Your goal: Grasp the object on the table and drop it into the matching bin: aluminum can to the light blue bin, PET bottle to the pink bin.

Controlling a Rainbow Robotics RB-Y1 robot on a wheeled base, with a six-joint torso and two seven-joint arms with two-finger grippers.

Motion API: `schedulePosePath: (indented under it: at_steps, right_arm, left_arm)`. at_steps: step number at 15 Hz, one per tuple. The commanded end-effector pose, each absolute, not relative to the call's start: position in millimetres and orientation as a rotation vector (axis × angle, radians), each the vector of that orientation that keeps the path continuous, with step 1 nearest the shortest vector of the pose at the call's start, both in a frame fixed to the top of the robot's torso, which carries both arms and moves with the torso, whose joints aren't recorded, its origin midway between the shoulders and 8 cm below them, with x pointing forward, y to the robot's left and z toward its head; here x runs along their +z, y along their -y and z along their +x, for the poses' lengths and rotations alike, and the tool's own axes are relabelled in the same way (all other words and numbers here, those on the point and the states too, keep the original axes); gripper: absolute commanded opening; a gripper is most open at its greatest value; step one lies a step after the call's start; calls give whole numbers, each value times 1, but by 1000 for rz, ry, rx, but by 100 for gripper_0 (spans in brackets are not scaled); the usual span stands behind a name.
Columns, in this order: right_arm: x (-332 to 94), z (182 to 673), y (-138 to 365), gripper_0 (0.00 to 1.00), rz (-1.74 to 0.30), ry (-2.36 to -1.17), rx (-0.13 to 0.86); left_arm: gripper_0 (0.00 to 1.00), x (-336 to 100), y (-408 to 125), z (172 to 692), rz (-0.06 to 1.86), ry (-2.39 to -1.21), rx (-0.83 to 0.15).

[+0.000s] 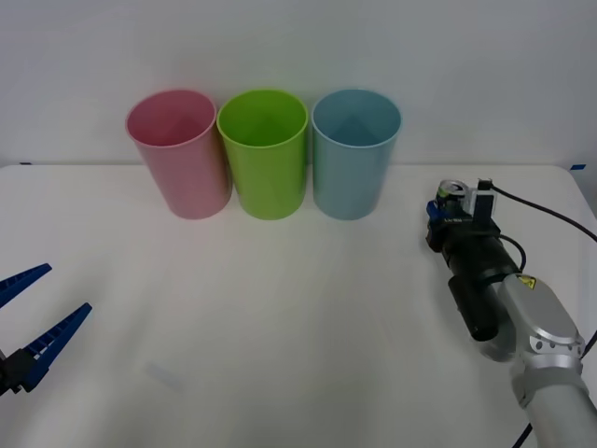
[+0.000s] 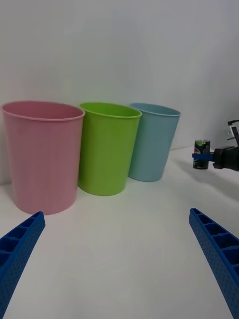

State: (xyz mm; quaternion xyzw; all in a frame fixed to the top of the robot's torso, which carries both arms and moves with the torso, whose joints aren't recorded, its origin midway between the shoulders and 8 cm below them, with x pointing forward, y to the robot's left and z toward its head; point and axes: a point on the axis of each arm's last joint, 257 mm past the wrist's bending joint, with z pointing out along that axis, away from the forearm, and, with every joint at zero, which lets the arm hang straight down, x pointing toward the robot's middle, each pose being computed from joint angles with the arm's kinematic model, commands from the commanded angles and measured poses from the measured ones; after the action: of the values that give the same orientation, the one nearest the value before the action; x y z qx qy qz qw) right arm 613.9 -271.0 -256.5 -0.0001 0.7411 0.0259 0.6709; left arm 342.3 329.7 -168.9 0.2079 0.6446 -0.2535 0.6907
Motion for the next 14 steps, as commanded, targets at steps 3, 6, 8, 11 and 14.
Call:
schedulePosePath:
  at_steps: [3,6,8,11,14]
  right_arm:
    - [-223,585,249,0,-63,-1582,154]
    - [-191,569,234,0,-100,-1518,205]
    - [-166,563,224,0,-124,-1472,246]
    - [-121,552,213,0,-169,-1391,289]
    - [-82,543,206,0,-201,-1324,324]
  left_arm:
    - [100,-169,-330,342,465,-1441,-567]
    - [100,-169,-330,342,465,-1441,-567]
    - [100,-169,-330,342,465,-1441,-567]
    - [100,-169,-330,342,465,-1441,-567]
    - [100,-169,-330,342,465,-1441,-567]
